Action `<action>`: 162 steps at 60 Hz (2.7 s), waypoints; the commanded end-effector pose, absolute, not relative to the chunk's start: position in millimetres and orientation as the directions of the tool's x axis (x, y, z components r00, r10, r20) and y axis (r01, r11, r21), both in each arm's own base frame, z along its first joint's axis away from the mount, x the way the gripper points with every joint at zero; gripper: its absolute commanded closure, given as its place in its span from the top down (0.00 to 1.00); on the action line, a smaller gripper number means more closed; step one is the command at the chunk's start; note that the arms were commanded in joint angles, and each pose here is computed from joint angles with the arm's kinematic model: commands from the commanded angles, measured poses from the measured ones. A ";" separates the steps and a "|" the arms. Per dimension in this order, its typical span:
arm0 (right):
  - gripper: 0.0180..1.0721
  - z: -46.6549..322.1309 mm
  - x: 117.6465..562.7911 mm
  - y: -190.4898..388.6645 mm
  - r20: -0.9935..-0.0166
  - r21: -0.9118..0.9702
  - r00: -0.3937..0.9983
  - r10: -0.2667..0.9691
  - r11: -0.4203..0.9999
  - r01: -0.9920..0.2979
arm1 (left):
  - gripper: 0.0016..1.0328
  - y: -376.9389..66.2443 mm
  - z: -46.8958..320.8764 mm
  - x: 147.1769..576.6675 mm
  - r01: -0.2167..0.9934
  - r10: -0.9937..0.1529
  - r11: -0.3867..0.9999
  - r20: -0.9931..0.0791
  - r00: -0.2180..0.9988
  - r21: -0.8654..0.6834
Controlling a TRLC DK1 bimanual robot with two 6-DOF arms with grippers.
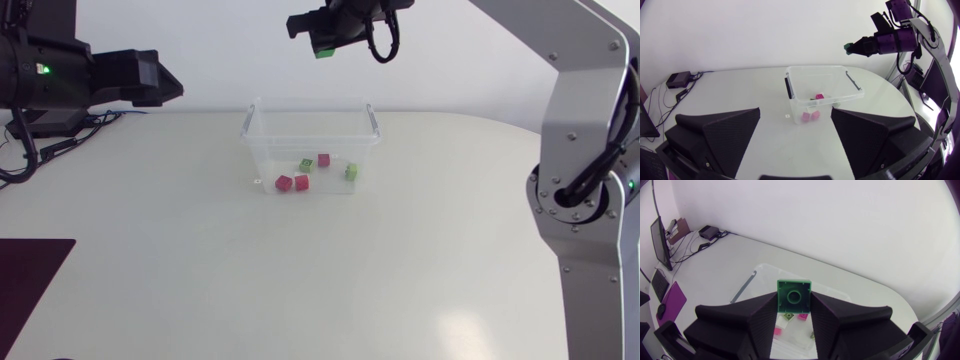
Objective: Place the duplo bricks in the container
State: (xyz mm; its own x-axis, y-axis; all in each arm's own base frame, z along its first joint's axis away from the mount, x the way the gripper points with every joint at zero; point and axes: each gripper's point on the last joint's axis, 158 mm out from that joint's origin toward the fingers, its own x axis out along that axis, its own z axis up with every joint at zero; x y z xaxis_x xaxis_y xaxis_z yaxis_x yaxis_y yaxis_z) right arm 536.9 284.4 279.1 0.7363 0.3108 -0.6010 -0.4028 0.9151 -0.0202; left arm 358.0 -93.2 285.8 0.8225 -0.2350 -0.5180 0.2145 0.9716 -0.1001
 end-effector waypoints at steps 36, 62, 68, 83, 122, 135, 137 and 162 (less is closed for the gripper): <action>0.96 256.9 528.6 271.6 -0.671 -0.005 0.699 0.245 0.942 -0.335 | 0.96 -92.2 287.3 355.2 0.221 -0.237 0.971 -0.512 0.826 -0.093; 0.96 282.2 476.3 212.8 -0.699 -0.023 0.694 0.172 0.965 -0.262 | 0.96 -88.8 277.7 350.8 0.212 -0.230 0.973 -0.529 0.817 -0.095; 0.96 290.6 461.7 188.2 -0.698 -0.036 0.702 0.140 0.973 -0.230 | 0.96 -87.5 275.7 347.4 0.210 -0.228 0.973 -0.533 0.815 -0.095; 0.96 304.2 422.8 138.6 -0.678 -0.076 0.732 0.068 0.984 -0.161 | 0.96 -76.9 278.0 340.7 0.188 -0.208 0.978 -0.520 0.828 -0.092; 0.96 262.5 344.1 34.8 -0.535 -0.145 0.844 -0.044 0.989 -0.041 | 0.96 -19.3 252.3 316.6 0.067 -0.064 0.998 -0.360 0.931 -0.005; 0.96 247.4 321.3 16.3 -0.486 -0.138 0.871 -0.069 0.990 0.002 | 0.96 -2.2 237.2 305.6 0.012 -0.003 0.999 -0.307 0.952 0.030; 0.96 245.3 318.5 14.3 -0.482 -0.137 0.873 -0.073 0.991 0.007 | 0.96 -0.3 234.6 304.3 0.007 0.003 0.999 -0.302 0.953 0.032; 0.96 220.9 286.0 -13.6 -0.358 -0.172 0.924 -0.137 0.982 0.079 | 0.96 24.8 220.0 281.2 -0.080 0.091 0.994 -0.160 0.983 0.072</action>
State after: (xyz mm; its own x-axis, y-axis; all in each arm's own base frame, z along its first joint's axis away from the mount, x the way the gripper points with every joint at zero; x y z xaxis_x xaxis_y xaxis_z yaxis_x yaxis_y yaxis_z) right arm 291.7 -6.0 228.8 0.9195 -0.1103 -0.3774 0.0606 0.9881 -0.1410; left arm 284.5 19.0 228.2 0.9821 0.0690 -0.1755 -0.0621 0.9971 0.0444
